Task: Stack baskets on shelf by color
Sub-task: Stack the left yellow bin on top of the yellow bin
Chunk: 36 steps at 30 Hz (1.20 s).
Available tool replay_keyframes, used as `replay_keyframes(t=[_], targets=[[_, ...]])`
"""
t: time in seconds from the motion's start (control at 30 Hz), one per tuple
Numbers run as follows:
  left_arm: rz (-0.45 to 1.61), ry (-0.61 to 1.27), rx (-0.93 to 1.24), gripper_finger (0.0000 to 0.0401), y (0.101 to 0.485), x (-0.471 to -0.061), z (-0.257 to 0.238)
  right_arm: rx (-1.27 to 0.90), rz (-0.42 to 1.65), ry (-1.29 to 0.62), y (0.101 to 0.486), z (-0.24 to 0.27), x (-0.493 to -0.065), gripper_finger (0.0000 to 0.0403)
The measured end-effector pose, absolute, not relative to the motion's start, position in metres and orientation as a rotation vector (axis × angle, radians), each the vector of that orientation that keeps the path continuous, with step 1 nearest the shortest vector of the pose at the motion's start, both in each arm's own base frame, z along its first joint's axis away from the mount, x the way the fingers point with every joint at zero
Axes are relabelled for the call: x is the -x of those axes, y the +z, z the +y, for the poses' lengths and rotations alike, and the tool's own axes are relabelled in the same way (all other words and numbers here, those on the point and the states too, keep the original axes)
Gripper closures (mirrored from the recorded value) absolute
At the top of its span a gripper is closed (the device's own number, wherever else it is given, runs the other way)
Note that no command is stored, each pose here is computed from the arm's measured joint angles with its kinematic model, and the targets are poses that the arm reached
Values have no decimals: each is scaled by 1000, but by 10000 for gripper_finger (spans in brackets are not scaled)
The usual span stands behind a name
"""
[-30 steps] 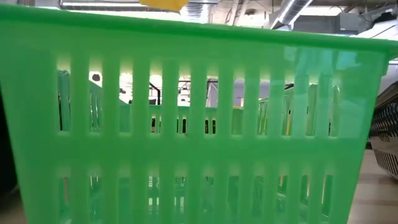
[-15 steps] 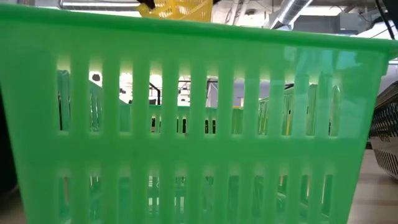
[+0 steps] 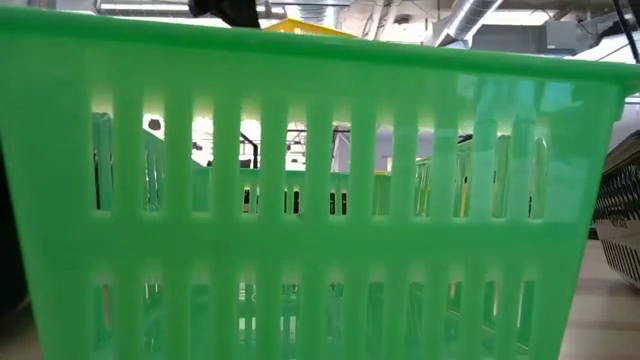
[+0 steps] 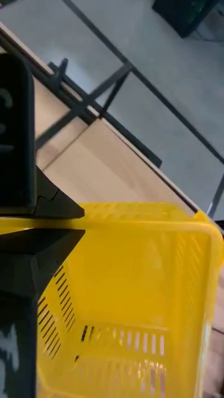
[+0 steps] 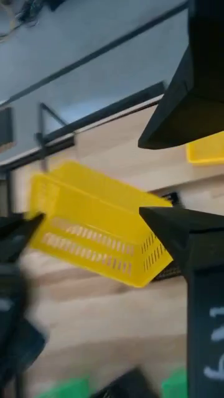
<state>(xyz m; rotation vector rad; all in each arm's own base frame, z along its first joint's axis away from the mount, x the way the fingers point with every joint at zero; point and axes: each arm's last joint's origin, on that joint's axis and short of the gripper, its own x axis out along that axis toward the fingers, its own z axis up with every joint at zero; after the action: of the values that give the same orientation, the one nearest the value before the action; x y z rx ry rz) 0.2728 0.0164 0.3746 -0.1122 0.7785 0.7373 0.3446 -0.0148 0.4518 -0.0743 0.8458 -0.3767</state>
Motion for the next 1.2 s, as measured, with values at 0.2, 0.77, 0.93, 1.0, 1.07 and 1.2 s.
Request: replay_keyframes(t=[0.2,0.77,0.93,1.0,1.07,1.2], targets=[[766,737,111,401,376,-274,17,112,984,-402,421,-18,-367,236],[745,691,120,401,378,-277,17,132,991,-378,398,-19,-396,235],[742,670,104,401,378,-278,16,110,993,-398,397,-25,-396,259],[738,669,104,401,379,-278,15,99,991,-410,397,-28,-396,285],[738,670,105,401,379,-278,16,71,987,-432,397,-32,-395,322],[736,667,113,401,379,-279,15,45,988,-464,397,-39,-394,389]])
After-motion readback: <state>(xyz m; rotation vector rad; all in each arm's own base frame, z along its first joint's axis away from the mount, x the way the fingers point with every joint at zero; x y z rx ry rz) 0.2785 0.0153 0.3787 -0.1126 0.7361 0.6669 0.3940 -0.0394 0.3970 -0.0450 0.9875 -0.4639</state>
